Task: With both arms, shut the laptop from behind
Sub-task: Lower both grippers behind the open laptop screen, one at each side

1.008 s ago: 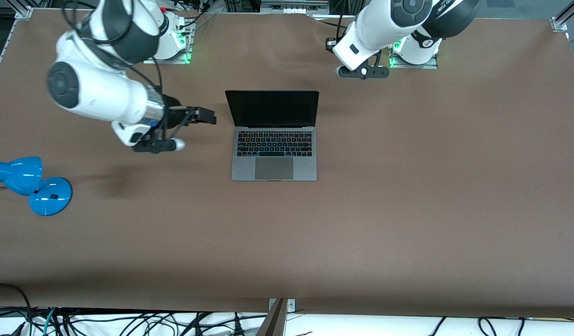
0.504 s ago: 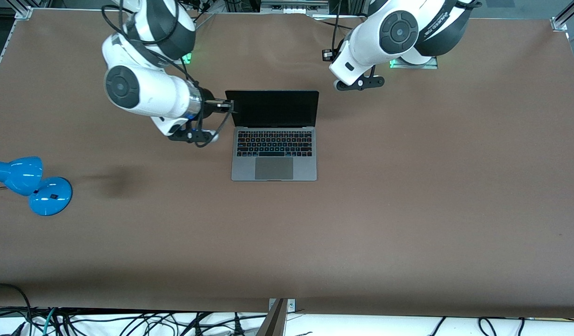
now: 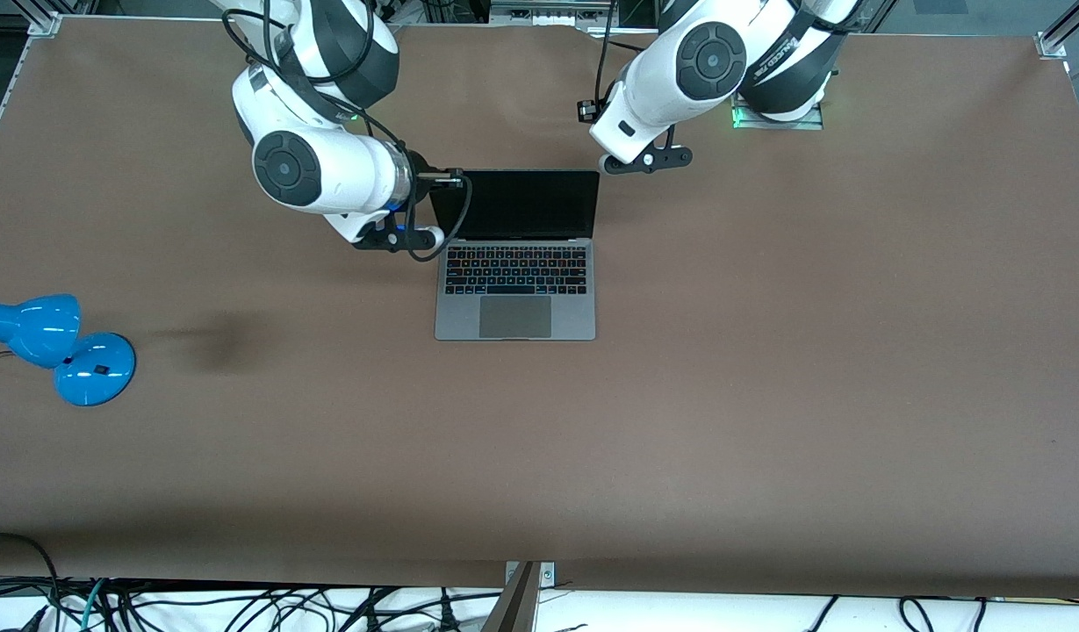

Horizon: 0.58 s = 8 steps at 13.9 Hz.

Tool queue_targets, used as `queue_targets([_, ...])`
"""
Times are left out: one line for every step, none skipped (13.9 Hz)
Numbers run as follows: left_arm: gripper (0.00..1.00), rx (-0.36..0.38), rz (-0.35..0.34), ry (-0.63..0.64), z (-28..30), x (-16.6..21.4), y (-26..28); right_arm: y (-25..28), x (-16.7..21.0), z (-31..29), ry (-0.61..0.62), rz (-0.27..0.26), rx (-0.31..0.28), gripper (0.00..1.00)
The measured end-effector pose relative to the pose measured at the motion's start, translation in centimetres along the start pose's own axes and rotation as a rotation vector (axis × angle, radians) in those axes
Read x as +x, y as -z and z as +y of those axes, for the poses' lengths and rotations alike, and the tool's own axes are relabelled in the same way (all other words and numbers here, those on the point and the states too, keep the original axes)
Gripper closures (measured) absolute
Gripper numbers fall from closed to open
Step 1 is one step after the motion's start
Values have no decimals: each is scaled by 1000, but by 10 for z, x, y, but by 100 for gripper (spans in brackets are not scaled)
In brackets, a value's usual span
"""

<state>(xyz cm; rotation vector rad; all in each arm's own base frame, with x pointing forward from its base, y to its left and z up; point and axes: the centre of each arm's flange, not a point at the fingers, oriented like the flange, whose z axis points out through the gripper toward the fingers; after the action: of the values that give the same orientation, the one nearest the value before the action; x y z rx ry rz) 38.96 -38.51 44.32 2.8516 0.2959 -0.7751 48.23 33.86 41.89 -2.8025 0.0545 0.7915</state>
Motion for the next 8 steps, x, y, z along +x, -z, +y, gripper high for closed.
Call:
queue_targets([99,0,4,3,0,3,-5,-3,-3,2,-1,-28,-11,99])
queue_targets([99,1,6,5,0,5,-13,-5,-5,4,-1,-56,-26,99])
queue_targets([99,3,7,8,0,6,-22,-9,-7,6,0,-84,-41,99])
queue_targets([99,5,6,12,-1,8,-29,-12,-9,8,3,-112,-55,99])
queue_targets([99,7,5,18,-2,10,-35,-16,-9,10,6,-138,-66,99])
queue_targets([99,4,7,27,-3,13,-38,-21,-8,12,8,-161,-75,99])
queue_targets([99,2,15,38,-4,17,-41,-26,-5,13,7,-181,-80,99])
queue_targets([99,3,26,51,-4,22,-44,-33,-2,15,7,-198,-83,99])
